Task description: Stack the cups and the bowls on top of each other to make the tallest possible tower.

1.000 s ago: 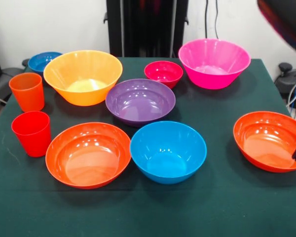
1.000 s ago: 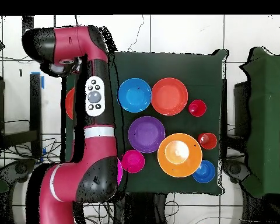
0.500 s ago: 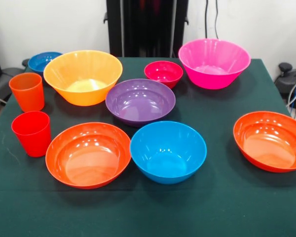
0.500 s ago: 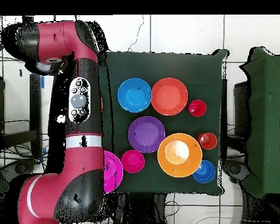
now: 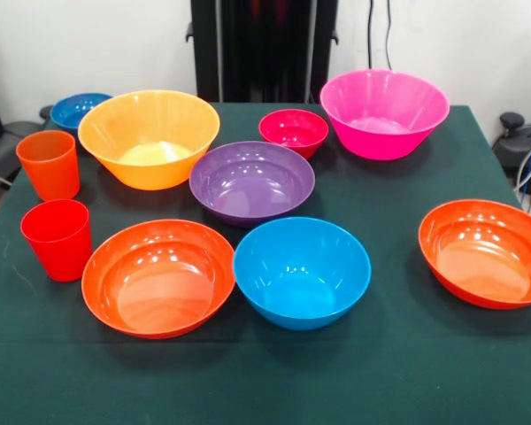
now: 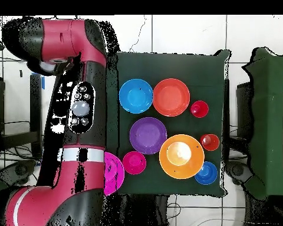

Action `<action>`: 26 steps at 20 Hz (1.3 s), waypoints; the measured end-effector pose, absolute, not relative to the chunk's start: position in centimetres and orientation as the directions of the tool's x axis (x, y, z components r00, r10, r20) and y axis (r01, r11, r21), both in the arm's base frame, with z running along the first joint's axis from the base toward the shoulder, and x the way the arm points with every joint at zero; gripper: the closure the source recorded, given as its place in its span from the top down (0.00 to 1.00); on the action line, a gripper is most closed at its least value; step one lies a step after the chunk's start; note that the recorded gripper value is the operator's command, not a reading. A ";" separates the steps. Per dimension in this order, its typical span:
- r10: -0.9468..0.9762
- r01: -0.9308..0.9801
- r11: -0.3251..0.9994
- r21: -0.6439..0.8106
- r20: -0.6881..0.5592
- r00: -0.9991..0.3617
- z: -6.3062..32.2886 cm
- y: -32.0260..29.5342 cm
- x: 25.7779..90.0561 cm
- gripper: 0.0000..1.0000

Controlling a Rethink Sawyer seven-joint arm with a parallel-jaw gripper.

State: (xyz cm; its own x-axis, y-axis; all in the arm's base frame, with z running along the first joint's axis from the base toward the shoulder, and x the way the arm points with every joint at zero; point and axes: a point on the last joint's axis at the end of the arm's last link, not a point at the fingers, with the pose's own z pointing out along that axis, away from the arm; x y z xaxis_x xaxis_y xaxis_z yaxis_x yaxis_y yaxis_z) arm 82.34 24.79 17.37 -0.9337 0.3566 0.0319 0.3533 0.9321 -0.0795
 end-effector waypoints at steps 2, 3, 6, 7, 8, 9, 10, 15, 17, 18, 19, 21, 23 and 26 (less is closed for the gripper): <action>0.371 0.367 0.926 -0.091 0.032 -0.928 18.2 23.7 82.1 1.00; 0.374 0.369 0.925 -0.094 0.032 -0.927 18.4 23.5 82.0 1.00; 0.382 0.377 0.920 -0.106 0.032 -0.923 18.9 22.5 81.7 1.00; 0.384 0.379 0.919 -0.108 0.032 -0.923 19.0 22.3 81.7 1.00; 0.388 0.383 0.917 -0.114 0.034 -0.921 19.2 21.8 81.5 1.00; 0.391 0.385 0.915 -0.117 0.035 -0.920 19.4 21.3 81.4 1.00; 0.393 0.386 0.914 -0.121 0.035 -0.919 19.5 20.9 81.3 1.00; 0.401 0.393 0.910 -0.131 0.042 -0.915 19.8 19.0 81.1 1.00; 0.407 0.399 0.908 -0.131 0.046 -0.912 19.8 18.2 81.1 1.00; 0.409 0.400 0.907 -0.131 0.047 -0.911 19.8 17.9 81.1 1.00; 0.411 0.402 0.906 -0.131 0.048 -0.910 19.8 17.7 81.1 1.00; 0.417 0.408 0.904 -0.130 0.050 -0.908 19.8 16.8 81.2 1.00; 0.419 0.410 0.903 -0.130 0.052 -0.906 19.7 16.1 81.3 1.00; 0.408 0.399 0.908 -0.129 0.054 -0.911 19.9 14.6 81.4 1.00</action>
